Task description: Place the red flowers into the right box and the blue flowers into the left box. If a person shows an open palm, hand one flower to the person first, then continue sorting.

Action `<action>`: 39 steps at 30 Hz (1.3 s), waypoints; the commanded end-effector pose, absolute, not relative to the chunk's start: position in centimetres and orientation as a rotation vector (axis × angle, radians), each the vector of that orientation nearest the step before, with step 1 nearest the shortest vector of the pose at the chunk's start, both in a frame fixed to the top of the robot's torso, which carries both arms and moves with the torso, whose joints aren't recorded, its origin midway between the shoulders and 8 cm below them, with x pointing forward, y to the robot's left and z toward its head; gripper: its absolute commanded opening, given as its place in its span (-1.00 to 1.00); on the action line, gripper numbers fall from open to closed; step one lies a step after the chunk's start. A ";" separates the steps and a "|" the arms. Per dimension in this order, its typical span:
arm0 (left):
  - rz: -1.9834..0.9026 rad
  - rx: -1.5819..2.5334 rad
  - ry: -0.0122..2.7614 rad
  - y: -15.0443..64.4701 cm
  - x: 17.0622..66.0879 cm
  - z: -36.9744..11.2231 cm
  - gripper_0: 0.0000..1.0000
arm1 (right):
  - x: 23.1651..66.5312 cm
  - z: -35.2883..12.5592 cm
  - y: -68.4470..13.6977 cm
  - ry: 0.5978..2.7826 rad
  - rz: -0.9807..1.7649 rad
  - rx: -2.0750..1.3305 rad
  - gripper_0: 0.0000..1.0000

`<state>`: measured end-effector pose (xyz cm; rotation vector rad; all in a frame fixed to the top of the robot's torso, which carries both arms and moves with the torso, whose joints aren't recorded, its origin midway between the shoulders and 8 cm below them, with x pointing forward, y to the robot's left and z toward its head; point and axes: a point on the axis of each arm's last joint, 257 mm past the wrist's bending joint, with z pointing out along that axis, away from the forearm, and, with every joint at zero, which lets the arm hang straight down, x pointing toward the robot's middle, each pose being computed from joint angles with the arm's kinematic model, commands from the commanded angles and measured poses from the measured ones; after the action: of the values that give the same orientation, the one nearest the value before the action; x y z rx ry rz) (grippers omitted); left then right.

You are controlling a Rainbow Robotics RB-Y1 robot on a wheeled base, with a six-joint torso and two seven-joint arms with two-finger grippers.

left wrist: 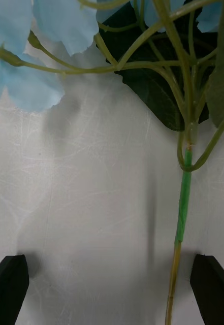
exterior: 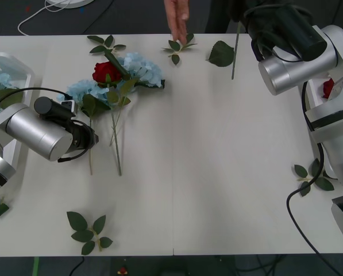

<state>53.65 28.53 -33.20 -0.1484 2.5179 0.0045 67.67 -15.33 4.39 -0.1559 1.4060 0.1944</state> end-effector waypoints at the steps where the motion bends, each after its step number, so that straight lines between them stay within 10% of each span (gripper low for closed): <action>1: -0.013 -0.057 2.476 26.5 55.4 -31.0 0.84 | 66.4 12.0 -14.1 1.243 0.209 -0.176 -1.00; 35: -0.013 -0.057 2.476 26.5 55.4 -31.0 0.84 | 65.3 14.9 -12.1 1.149 0.225 -0.206 -1.00; 39: -0.013 -0.057 2.476 26.5 55.4 -31.0 0.85 | 65.3 14.8 -12.1 1.152 0.235 -0.200 0.73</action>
<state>53.66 28.53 -33.20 -0.1484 2.5179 0.0045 66.86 -14.16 9.29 -0.2141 1.2541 0.1634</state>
